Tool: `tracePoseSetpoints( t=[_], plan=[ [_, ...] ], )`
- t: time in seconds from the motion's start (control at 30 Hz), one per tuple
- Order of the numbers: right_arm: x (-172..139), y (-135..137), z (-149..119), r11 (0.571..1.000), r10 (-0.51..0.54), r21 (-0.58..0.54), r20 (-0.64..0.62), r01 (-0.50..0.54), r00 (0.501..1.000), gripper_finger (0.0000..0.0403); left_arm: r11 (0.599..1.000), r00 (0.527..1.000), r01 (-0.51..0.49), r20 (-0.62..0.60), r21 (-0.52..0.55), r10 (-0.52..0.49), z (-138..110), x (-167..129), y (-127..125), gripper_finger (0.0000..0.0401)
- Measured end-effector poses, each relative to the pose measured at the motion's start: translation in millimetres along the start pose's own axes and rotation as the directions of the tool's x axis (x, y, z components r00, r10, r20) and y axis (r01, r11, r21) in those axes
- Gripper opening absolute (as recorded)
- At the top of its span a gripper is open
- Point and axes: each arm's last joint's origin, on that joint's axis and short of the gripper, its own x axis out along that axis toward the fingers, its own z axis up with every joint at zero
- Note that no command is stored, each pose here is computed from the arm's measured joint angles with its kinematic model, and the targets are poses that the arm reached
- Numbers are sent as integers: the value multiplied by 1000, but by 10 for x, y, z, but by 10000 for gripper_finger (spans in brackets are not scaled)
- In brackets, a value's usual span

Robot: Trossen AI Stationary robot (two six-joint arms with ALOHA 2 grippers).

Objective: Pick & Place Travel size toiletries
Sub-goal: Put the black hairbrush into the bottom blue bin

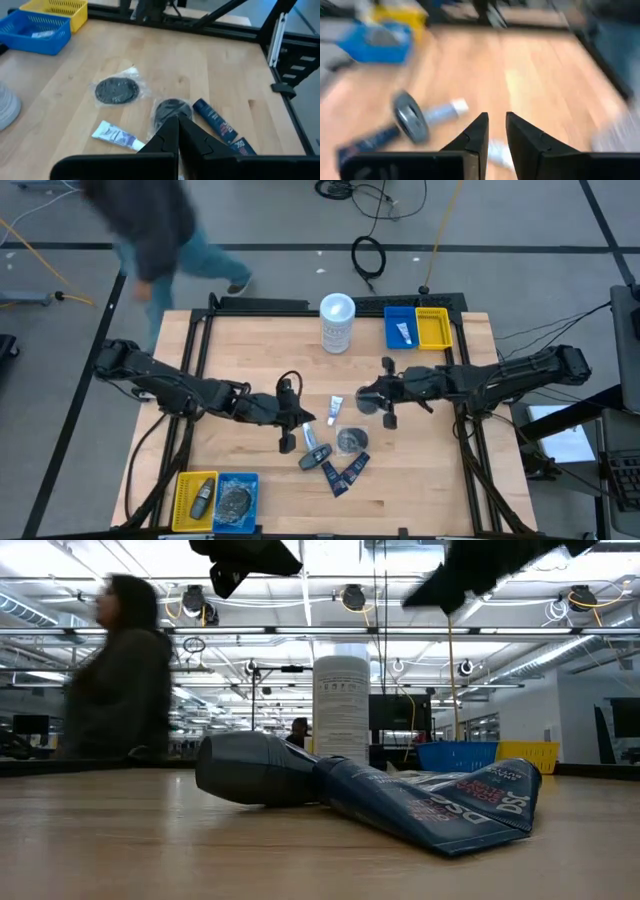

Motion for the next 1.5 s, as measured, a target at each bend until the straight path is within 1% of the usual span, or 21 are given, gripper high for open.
tracePoseSetpoints(
  t=[0.07,0.13,0.27,0.43,0.5,0.63,0.77,0.87,1.0,1.17,1.23,1.33,1.5],
  plan=[
    [22,-21,-177,997,-68,32,-95,71,993,70,1000,1000,1,4,-1,-1,4,-1,-1,1],
    [48,-36,-352,991,-110,58,-154,120,982,78,1000,1000,5,12,1,-5,13,-2,-6,5],
    [83,-67,-645,979,-130,122,-229,161,965,109,1000,1000,6,15,2,-6,16,-2,-7,11],
    [95,-163,-972,947,-169,209,-318,243,933,156,1000,1000,7,19,2,-7,19,-2,-8,7],
    [92,-192,-1072,931,-174,248,-345,269,922,173,1000,1000,7,19,2,-7,20,-2,-8,2],
    [78,-191,-1247,902,-115,342,-397,263,910,198,1000,1000,7,20,2,-7,20,-1,-8,6],
    [66,-172,-1347,876,-52,416,-426,246,903,211,1000,1000,7,20,2,-7,20,-1,-8,17],
    [62,-166,-1374,864,-32,441,-434,243,900,215,1000,1000,7,20,8,-7,20,-1,-8,19],
    [61,-166,-1374,857,-30,453,-434,247,900,212,1000,1000,7,20,17,-7,20,-1,-8,10],
    [45,-165,-1418,831,-27,482,-466,279,884,208,1000,1000,7,20,18,-7,19,0,-9,2],
    [45,-164,-1463,817,-26,503,-459,283,888,208,1000,1000,7,20,18,-7,19,0,-9,7],
    [44,-152,-1561,791,19,556,-437,254,899,208,1000,1000,7,20,19,-7,19,0,-9,16],
    [47,-149,-1670,741,23,636,-345,216,938,208,1000,1000,6,19,21,-7,19,1,-9,20]
  ],
)
